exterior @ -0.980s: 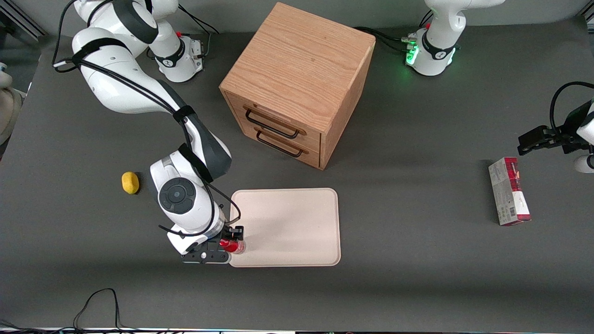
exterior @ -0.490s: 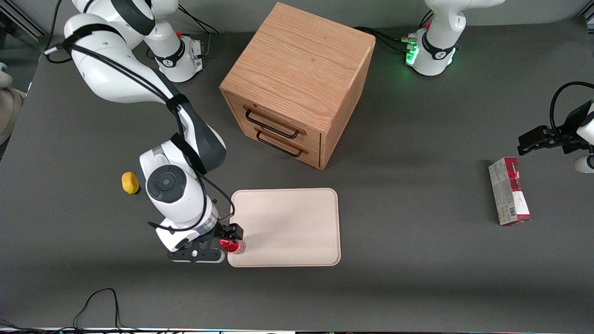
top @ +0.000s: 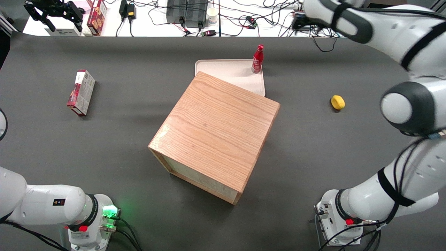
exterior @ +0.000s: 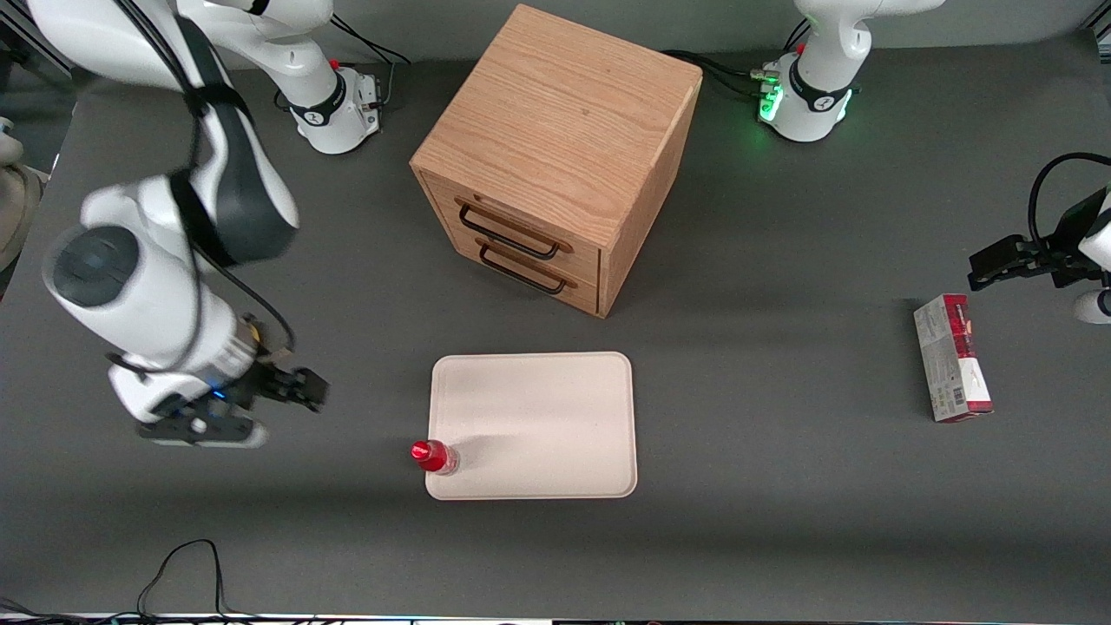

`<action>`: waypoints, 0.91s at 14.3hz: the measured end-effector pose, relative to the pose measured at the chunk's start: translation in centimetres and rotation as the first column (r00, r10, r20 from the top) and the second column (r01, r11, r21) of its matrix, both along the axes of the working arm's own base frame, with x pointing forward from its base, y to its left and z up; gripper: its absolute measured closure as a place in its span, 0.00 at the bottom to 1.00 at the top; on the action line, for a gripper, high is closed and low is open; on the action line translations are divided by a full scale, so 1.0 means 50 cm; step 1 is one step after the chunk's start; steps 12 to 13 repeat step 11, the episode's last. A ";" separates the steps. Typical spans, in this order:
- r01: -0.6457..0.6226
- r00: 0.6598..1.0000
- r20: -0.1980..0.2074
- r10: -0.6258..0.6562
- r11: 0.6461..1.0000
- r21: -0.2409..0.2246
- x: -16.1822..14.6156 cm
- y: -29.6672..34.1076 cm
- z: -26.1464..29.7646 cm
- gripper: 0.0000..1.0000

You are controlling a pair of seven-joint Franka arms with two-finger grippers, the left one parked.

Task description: Place coke bottle on tray

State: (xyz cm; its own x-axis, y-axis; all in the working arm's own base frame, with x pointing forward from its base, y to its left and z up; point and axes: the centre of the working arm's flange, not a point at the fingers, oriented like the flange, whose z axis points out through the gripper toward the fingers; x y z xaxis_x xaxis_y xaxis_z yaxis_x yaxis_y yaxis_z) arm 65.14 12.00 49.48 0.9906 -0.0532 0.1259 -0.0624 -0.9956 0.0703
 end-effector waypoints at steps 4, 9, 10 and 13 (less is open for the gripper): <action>-0.008 0.996 -0.093 0.009 1.000 0.014 -0.157 -0.135 0.117 0.00; 0.007 0.990 -0.139 0.003 0.997 0.075 -0.300 -0.259 0.248 0.00; 0.010 0.992 -0.130 0.000 0.997 0.080 -0.311 -0.265 0.259 0.00; 0.010 0.992 -0.127 0.001 0.997 0.083 -0.316 -0.265 0.262 0.00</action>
